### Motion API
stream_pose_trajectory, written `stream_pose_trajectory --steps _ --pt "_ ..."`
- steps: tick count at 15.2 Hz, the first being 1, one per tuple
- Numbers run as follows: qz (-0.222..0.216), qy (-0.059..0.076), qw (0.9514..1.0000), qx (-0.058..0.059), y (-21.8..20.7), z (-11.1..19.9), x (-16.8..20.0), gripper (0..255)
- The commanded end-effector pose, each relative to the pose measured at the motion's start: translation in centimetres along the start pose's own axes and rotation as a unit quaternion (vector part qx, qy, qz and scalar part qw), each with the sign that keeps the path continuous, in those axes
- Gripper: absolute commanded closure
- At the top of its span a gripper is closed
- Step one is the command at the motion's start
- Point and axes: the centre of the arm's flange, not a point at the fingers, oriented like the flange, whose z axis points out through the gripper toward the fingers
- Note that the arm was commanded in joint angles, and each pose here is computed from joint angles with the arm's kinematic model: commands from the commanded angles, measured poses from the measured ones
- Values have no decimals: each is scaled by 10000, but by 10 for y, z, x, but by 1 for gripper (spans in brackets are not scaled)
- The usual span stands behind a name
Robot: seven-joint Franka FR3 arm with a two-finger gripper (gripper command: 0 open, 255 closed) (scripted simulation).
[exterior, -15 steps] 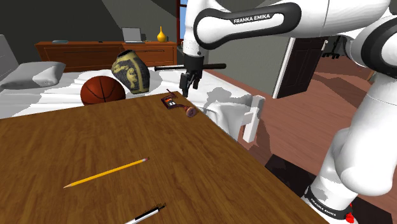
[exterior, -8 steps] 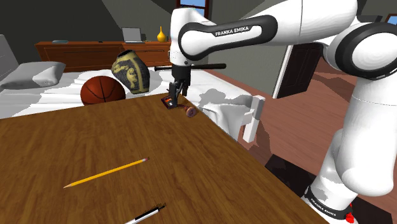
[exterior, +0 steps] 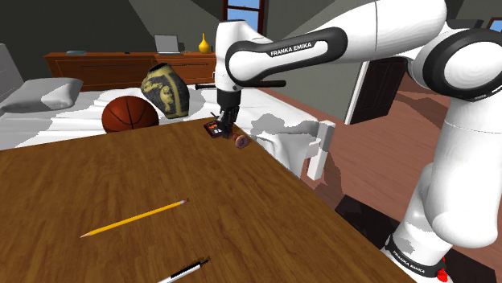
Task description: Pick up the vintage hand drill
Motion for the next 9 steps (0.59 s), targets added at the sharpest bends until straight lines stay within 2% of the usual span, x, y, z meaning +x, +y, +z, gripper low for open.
stream_pose_trajectory --steps 1,7,9 --pt "0 1 10000 0 0 0 0 255" --pt "0 1 10000 0 0 0 0 255" --pt "0 1 10000 0 1 -10 1 255"
